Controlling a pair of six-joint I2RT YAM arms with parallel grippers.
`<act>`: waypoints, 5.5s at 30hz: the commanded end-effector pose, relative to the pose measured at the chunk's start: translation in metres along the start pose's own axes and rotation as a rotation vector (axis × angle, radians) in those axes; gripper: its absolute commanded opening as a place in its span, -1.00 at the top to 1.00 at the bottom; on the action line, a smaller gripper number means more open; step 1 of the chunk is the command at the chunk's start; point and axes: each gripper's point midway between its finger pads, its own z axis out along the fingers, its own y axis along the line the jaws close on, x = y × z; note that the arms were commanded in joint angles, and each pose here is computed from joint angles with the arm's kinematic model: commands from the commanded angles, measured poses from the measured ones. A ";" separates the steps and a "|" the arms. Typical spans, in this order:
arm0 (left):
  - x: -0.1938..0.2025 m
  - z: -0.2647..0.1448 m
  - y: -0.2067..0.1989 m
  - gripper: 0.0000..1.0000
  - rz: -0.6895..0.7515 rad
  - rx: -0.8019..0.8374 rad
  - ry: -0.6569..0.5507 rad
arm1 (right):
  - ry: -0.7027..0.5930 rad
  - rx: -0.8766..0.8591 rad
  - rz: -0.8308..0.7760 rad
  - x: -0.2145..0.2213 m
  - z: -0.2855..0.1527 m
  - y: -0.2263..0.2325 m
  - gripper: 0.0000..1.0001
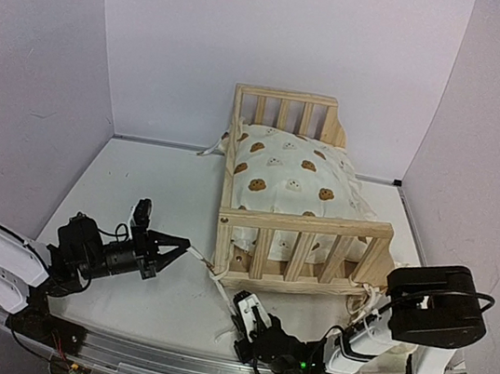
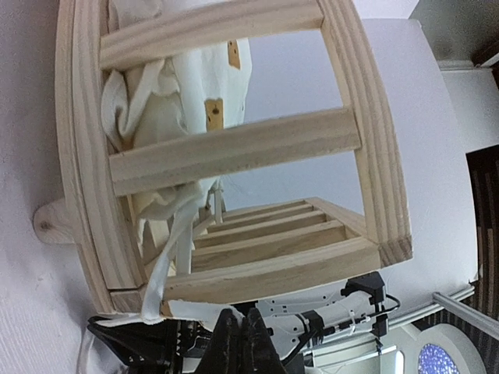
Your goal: Set up the pet bed
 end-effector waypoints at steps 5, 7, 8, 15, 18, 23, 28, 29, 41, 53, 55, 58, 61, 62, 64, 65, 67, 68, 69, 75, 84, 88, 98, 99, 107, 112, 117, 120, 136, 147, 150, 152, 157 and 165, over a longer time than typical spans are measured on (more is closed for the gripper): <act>-0.062 -0.017 -0.033 1.00 0.041 0.127 -0.188 | 0.171 0.001 0.032 0.018 -0.009 0.000 1.00; -0.075 -0.017 -0.034 1.00 0.063 0.123 -0.227 | 0.186 -0.039 0.008 0.017 -0.014 0.008 1.00; -0.084 -0.018 -0.032 1.00 0.065 0.115 -0.253 | 0.200 -0.059 -0.002 0.018 -0.017 0.011 1.00; -0.132 -0.011 -0.012 1.00 0.052 0.041 -0.367 | 0.250 -0.140 -0.056 0.020 -0.044 0.024 1.00; -0.141 0.007 0.008 1.00 0.019 -0.006 -0.364 | 0.257 -0.171 -0.113 0.018 -0.062 0.031 1.00; -0.160 0.036 0.030 1.00 -0.028 -0.008 -0.377 | 0.265 -0.248 -0.144 0.027 -0.085 0.034 1.00; -0.182 0.034 0.058 1.00 -0.130 -0.006 -0.498 | 0.262 -0.313 -0.176 0.023 -0.100 0.037 1.00; -0.185 0.036 0.064 1.00 -0.144 -0.011 -0.511 | 0.266 -0.322 -0.191 0.022 -0.101 0.040 1.00; -0.226 0.036 0.108 1.00 -0.151 -0.101 -0.732 | 0.255 -0.339 -0.311 0.015 -0.114 0.041 1.00; -0.221 0.031 0.131 1.00 -0.075 -0.189 -0.717 | 0.205 -0.324 -0.299 0.003 -0.117 0.040 1.00; -0.215 0.020 0.135 1.00 -0.053 -0.225 -0.727 | 0.200 -0.300 -0.282 0.002 -0.116 0.035 1.00; -0.207 -0.003 0.152 1.00 -0.101 -0.280 -0.760 | 0.213 -0.300 -0.272 0.005 -0.116 0.035 1.00; -0.195 -0.012 0.172 1.00 -0.165 -0.314 -0.740 | 0.228 -0.285 -0.247 0.010 -0.114 0.033 1.00; -0.193 -0.011 0.174 1.00 -0.172 -0.315 -0.724 | 0.237 -0.279 -0.238 0.011 -0.114 0.032 1.00; -0.188 -0.006 0.174 0.99 -0.161 -0.316 -0.685 | 0.248 -0.257 -0.213 0.011 -0.114 0.029 0.99; -0.187 -0.004 0.175 0.91 -0.143 -0.322 -0.670 | 0.255 -0.244 -0.198 0.010 -0.114 0.028 0.89; -0.183 -0.003 0.176 0.59 -0.132 -0.329 -0.636 | 0.269 -0.205 -0.172 0.007 -0.115 0.022 0.49; -0.177 -0.006 0.179 0.36 -0.136 -0.343 -0.618 | 0.276 -0.183 -0.164 0.000 -0.116 0.020 0.30; -0.174 -0.009 0.179 0.16 -0.130 -0.351 -0.606 | 0.279 -0.157 -0.159 -0.007 -0.118 0.017 0.16; -0.148 -0.031 0.153 -0.51 -0.019 -0.369 -0.500 | 0.198 -0.037 -0.183 -0.095 -0.143 -0.002 -0.47; -0.135 -0.008 0.065 -0.59 0.344 -0.396 -0.213 | 0.040 0.094 -0.192 -0.256 -0.152 -0.059 -0.96; -0.135 0.000 0.006 -0.62 0.487 -0.288 -0.160 | 0.035 0.212 -0.080 -0.301 -0.140 -0.129 -0.97; -0.124 0.019 -0.060 -0.62 0.596 -0.132 -0.029 | 0.227 0.412 0.439 -0.288 -0.118 -0.331 -0.94; -0.124 0.019 -0.062 -0.61 0.601 -0.132 -0.026 | 0.247 0.402 0.490 -0.277 -0.117 -0.339 -0.93; -0.124 0.014 -0.082 -0.61 0.687 -0.164 0.001 | 0.375 0.223 0.745 -0.204 -0.105 -0.325 -0.63; -0.137 0.012 -0.086 -0.63 0.755 -0.273 -0.005 | 0.406 0.166 0.792 -0.182 -0.103 -0.289 -0.52; -0.151 0.008 -0.098 -0.63 0.820 -0.339 -0.038 | 0.416 0.097 0.780 -0.173 -0.088 -0.227 -0.50; -0.161 0.006 -0.104 -0.64 0.844 -0.376 -0.072 | 0.408 0.031 0.767 -0.175 -0.072 -0.189 -0.49; -0.177 0.003 -0.114 -0.66 0.840 -0.427 -0.135 | 0.309 0.167 0.353 -0.267 -0.072 -0.229 -0.72; -0.172 0.002 -0.116 -0.67 0.874 -0.412 -0.111 | 0.675 0.682 0.978 -0.027 -0.186 -0.363 -0.96; -0.169 -0.001 -0.116 -0.67 0.884 -0.407 -0.109 | 0.797 0.564 1.078 0.003 -0.178 -0.330 -0.97; -0.168 -0.001 -0.114 -0.67 0.887 -0.408 -0.101 | 0.824 0.565 1.062 0.009 -0.177 -0.328 -0.97; -0.163 0.004 -0.109 -0.66 0.877 -0.397 -0.066 | 0.929 0.600 0.994 0.035 -0.169 -0.326 -0.83; -0.157 -0.004 -0.115 -0.66 0.873 -0.369 -0.077 | 0.978 0.643 0.966 0.079 -0.147 -0.329 -0.11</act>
